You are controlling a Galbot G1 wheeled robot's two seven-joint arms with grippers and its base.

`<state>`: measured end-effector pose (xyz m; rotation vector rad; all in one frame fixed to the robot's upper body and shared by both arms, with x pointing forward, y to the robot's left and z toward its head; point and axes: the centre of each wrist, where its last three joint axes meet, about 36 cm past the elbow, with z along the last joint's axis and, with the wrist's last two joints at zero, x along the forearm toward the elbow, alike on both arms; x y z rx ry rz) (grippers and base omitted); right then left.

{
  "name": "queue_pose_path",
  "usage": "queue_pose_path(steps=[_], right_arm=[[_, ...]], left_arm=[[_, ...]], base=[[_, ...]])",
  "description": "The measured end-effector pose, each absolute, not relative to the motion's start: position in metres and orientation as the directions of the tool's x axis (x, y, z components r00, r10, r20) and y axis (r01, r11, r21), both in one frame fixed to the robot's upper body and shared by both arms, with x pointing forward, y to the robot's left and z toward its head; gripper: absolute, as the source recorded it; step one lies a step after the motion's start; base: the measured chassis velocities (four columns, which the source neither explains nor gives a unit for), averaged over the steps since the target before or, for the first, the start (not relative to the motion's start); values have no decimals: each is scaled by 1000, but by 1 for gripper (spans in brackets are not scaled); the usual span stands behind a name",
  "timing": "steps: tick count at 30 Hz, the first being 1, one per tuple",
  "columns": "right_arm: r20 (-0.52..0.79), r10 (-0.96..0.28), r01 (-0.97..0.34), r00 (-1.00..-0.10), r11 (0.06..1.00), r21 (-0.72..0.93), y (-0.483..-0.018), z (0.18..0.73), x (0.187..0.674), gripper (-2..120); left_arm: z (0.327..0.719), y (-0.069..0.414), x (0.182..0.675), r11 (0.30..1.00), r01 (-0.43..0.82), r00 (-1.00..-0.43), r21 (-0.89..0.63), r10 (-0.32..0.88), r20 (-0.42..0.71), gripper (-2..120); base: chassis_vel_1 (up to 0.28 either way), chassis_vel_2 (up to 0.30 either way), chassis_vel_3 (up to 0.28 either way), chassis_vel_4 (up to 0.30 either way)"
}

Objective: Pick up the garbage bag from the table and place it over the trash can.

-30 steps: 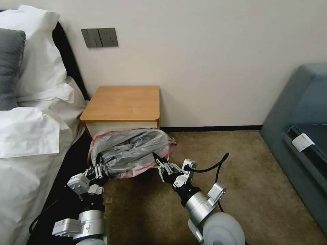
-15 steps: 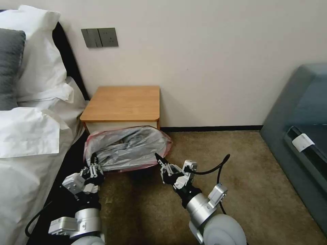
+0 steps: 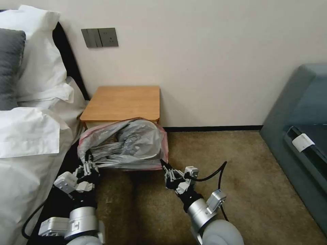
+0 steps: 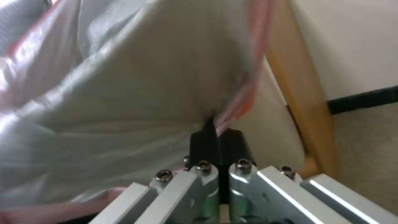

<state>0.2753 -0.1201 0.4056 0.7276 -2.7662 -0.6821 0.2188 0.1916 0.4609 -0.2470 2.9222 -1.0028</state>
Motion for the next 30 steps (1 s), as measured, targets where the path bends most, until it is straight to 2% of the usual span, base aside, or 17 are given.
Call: queue_pose_path(steps=[4, 7, 13, 25, 26, 30], right_arm=[[83, -498, -418, -863, 798, 434, -124, 400, 280, 0], [115, -481, -423, -869, 843, 333, -132, 391, 283, 0], [183, -428, -398, -885, 899, 182, -140, 376, 290, 0], [219, -369, -371, -903, 928, 32, -143, 360, 296, 0], [196, -373, -384, -907, 923, -24, -146, 358, 290, 2], [175, -417, -435, -892, 896, -84, -150, 361, 274, 15]], left_arm=[[465, 183, 214, 763, -112, -993, -637, -99, 56, 13], [473, 176, 211, 733, -99, -995, -673, -57, 84, 13], [479, 174, 209, 718, -91, -995, -690, -45, 84, 13], [480, 173, 209, 718, -89, -996, -690, -53, 73, 13], [474, 176, 212, 736, -103, -995, -669, -78, 67, 13], [472, 185, 216, 739, -133, -991, -660, -116, 70, 11]], base=[[0, 0, 0, 0], [0, 0, 0, 0], [0, 0, 0, 0], [0, 0, 0, 0], [0, 0, 0, 0], [0, 0, 0, 0]])
